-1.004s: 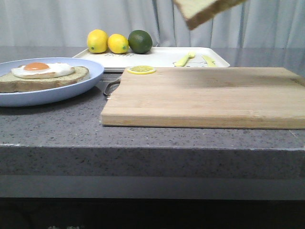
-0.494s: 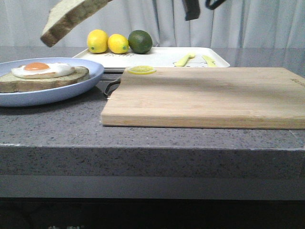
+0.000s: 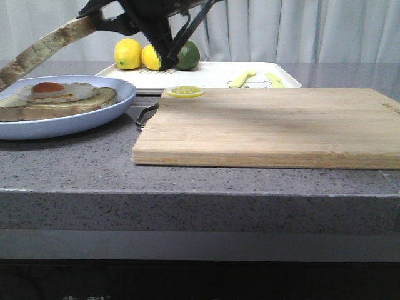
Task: Place bread and move sandwich to tray
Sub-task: 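Carry the bread with the right gripper over the egg toast on the plate, then lower the bread onto the egg and open the right gripper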
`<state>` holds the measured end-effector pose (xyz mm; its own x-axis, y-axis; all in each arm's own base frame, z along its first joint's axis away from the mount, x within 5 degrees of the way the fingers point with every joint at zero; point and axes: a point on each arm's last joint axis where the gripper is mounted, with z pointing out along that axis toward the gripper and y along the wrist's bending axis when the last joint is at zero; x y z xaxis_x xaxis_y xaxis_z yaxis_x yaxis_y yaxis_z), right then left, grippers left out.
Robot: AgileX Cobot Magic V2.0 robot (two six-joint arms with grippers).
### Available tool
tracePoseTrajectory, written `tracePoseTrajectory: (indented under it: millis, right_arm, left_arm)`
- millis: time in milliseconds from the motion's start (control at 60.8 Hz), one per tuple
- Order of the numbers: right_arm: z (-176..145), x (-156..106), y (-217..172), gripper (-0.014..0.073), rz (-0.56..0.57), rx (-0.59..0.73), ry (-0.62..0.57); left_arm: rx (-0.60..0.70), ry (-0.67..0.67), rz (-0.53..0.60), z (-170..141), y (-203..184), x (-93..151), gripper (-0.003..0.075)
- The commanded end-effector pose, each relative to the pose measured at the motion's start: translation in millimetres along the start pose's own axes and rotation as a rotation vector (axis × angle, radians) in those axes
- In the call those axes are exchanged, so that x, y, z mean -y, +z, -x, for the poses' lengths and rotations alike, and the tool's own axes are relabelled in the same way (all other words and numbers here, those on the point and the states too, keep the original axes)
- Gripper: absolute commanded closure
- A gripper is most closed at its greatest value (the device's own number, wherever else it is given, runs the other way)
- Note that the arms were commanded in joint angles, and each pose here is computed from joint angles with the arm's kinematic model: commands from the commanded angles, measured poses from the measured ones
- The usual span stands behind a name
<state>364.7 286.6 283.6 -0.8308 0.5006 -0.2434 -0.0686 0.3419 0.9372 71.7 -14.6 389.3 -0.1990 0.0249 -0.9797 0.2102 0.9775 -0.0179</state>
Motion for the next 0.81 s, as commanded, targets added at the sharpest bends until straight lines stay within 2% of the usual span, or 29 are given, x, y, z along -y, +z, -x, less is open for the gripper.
tracePoseTrajectory:
  millis: [0,313,494,708,790]
  right_arm:
    - [4.4,-36.3,-7.4,0.0466,0.111,0.025,0.050]
    - [0.8,-30.9,6.4,0.0465,0.080,0.047,0.066]
    - [-0.5,-30.0,6.0,0.0453,0.068,0.024,-0.040]
    - [-2.3,-28.2,4.0,0.0223,0.047,-0.021,-0.176]
    - [-1.2,-30.8,-0.8,0.0174,0.046,-0.039,-0.235]
  left_arm:
    - [0.076,0.000,-0.018,12.6,-0.3,1.6,0.0227]
    - [0.055,0.002,-0.017,6.7,3.3,1.7,0.0227]
    - [0.055,0.002,-0.017,6.7,3.3,1.7,0.0227]
    - [0.057,0.002,-0.017,6.8,3.3,1.7,0.0227]
    - [0.057,0.002,-0.017,6.8,3.3,1.7,0.0227]
